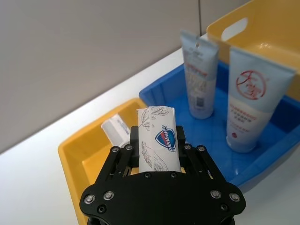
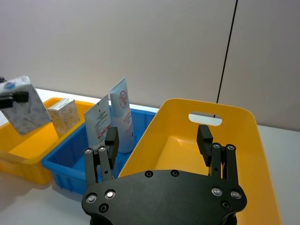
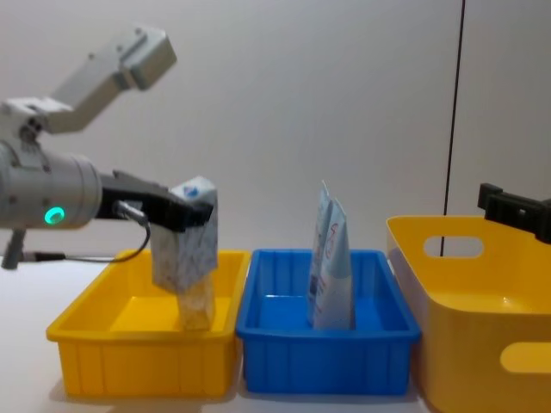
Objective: Bimanual collaborative sorting of washing and personal care products
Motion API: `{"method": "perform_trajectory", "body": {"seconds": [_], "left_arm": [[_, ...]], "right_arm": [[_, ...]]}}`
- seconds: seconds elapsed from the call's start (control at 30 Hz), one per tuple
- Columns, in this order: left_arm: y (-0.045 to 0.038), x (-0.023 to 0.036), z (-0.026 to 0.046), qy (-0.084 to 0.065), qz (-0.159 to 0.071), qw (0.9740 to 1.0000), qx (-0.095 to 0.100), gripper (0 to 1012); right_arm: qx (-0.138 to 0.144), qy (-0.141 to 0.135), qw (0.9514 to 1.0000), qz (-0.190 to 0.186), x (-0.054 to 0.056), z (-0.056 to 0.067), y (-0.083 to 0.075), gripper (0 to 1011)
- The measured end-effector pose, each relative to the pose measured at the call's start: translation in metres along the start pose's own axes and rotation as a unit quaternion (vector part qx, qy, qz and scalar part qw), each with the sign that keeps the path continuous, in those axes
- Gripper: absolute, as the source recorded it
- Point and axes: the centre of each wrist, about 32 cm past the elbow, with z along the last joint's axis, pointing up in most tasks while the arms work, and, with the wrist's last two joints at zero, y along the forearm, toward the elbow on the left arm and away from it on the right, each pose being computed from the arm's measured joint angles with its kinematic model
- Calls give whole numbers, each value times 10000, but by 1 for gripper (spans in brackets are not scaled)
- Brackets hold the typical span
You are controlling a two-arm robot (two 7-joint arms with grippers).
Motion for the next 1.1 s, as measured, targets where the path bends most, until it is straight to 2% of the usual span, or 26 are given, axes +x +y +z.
{"method": "perform_trajectory", "body": {"seconds": [0.03,0.23,0.4,0.53,0.57,0.63,0.67,0.73,0.77,0.9,0.97,1.0,1.1], "left_arm": [[39,27,25,-54,-83,9999,-105,369],[162,114,111,-222,-350,9982,-425,370],[300,204,215,-420,-701,9936,-774,369],[361,242,260,-506,-913,9901,-937,369],[389,259,281,-549,-1004,9884,-1001,369],[413,273,298,-582,-1104,9865,-1060,369],[436,286,316,-614,-1219,9842,-1128,369],[456,297,332,-644,-1318,9821,-1186,369],[479,311,351,-681,-1417,9798,-1238,369],[514,332,376,-732,-1622,9750,-1329,369],[543,347,403,-779,-1874,9688,-1422,369],[543,347,403,-779,-1874,9688,-1422,369],[569,359,430,-827,-2168,9610,-1503,369]], "right_arm": [[0,0,10000,0,0,0,0,1002],[-1,0,10000,0,0,0,0,1002],[0,0,10000,0,0,0,0,1002],[0,0,10000,0,0,0,0,1002],[0,0,10000,0,0,0,0,1002],[0,0,10000,0,0,0,0,1002],[0,0,10000,0,0,0,0,1002],[0,0,10000,0,0,0,0,1002],[0,0,10000,0,0,0,0,1002],[0,0,10000,0,0,0,0,1002],[0,0,10000,0,0,0,0,1002],[0,0,10000,0,0,0,0,1002],[0,0,10000,0,0,0,0,1002]]}}
